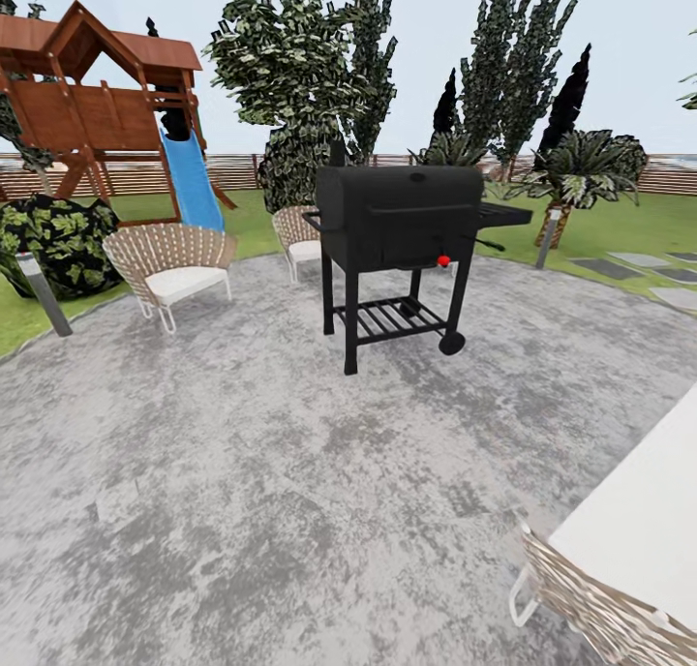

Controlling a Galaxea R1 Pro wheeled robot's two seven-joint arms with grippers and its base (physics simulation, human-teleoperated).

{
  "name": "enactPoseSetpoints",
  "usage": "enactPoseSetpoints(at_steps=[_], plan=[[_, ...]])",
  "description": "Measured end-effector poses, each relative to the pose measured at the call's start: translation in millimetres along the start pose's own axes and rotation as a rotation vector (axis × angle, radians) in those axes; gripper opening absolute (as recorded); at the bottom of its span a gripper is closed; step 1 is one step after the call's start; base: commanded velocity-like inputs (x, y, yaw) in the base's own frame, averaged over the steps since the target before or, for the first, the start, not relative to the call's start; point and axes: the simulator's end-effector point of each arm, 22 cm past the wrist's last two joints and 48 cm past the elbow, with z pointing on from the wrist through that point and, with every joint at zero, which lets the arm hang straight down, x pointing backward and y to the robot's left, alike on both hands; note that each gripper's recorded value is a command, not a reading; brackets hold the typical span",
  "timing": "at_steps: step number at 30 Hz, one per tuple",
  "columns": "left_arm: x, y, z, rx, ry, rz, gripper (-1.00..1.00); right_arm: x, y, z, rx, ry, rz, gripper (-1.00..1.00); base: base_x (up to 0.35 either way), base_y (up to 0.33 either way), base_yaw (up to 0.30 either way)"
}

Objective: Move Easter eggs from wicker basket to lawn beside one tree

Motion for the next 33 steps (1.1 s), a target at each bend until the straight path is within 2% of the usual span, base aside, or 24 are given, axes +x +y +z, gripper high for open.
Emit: enactPoseSetpoints(at_steps=[29,33], plan=[[0.0,0.3,0.0,-0.001,0.0,0.0,1.0,0.3,1.6,0.0,-0.001,0.001,0.009,1.0,0.325,0.0,0.0],[0.0,0.3,0.0,-0.001,0.0,0.0,1.0,0.8,-0.4,0.0,0.0,0.002,-0.001,1.0,0.325,0.0,0.0]])
